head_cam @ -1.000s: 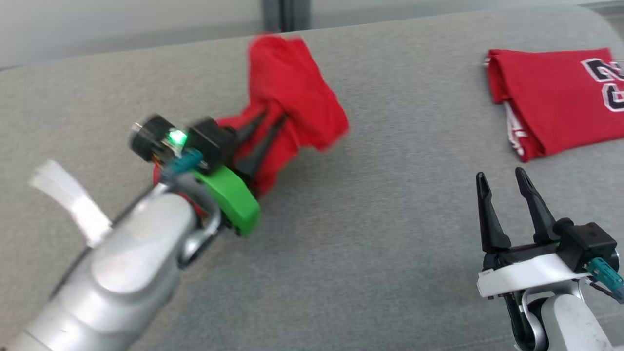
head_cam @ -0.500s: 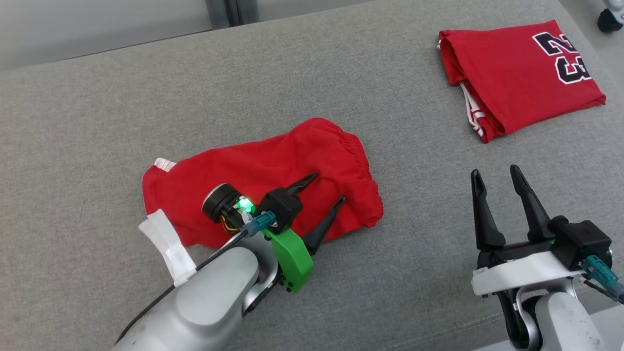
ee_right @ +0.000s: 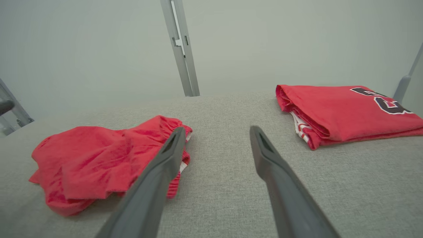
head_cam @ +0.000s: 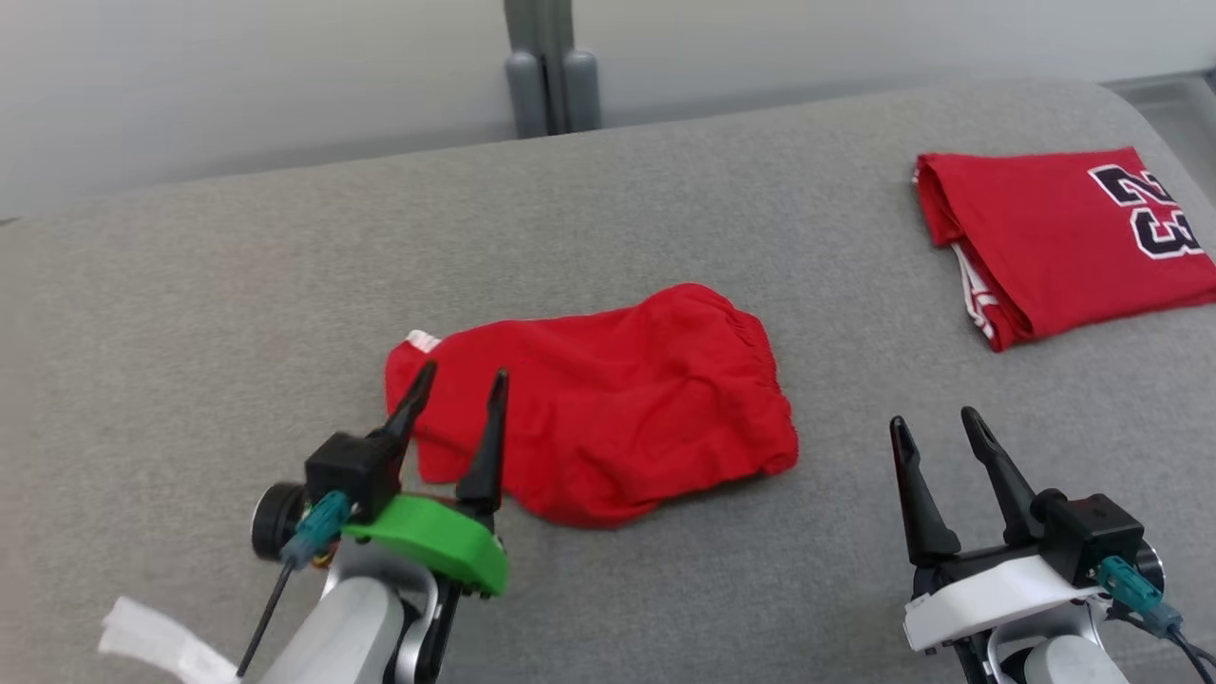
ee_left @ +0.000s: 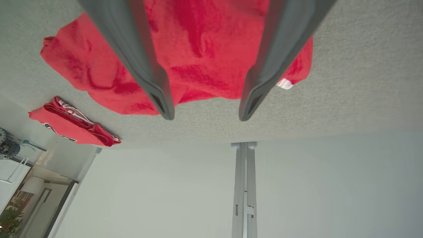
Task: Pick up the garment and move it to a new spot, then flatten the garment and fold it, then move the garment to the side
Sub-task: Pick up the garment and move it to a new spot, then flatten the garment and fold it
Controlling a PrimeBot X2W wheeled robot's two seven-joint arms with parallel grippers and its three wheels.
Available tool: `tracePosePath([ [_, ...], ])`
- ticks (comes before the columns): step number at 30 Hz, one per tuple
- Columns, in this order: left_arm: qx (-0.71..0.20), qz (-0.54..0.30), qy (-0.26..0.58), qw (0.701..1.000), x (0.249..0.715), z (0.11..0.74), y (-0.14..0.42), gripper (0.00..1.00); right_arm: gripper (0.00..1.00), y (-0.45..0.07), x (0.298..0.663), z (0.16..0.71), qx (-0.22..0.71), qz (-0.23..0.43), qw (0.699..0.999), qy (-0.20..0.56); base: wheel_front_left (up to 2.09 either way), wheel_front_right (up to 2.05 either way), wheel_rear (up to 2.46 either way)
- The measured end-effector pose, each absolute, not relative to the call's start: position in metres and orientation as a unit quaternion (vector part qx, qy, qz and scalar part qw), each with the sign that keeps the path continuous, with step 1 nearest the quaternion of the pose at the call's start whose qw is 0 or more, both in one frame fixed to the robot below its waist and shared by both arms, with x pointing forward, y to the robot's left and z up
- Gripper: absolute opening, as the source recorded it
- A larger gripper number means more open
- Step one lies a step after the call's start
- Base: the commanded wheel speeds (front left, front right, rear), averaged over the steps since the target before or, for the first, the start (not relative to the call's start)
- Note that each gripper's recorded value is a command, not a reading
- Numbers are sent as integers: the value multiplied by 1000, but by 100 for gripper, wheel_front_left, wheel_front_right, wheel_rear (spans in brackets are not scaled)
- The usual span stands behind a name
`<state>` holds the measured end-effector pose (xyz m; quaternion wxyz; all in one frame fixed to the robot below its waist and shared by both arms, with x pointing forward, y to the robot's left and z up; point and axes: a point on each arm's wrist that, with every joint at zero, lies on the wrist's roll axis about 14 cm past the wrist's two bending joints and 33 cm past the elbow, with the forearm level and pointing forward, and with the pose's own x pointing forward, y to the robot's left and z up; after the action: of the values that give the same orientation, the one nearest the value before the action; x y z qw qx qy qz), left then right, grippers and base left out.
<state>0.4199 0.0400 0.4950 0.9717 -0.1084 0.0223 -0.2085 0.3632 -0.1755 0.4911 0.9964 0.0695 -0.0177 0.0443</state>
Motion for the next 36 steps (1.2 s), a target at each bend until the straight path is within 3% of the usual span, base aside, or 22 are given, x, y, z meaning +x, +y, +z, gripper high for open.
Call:
tracePosePath([
  [6, -125, -105, -19, 986, 382, 510, 111, 100, 100, -142, 363, 503, 80, 95, 992, -33, 0, 0, 0],
  [16, -78, -26, -71, 994, 314, 525, 156, 100, 100, -109, 346, 520, 84, 144, 984, -56, 0, 0, 0],
  [36, -54, -20, -83, 995, 297, 528, 157, 100, 100, -108, 333, 520, 92, 142, 984, -57, 0, 0, 0],
])
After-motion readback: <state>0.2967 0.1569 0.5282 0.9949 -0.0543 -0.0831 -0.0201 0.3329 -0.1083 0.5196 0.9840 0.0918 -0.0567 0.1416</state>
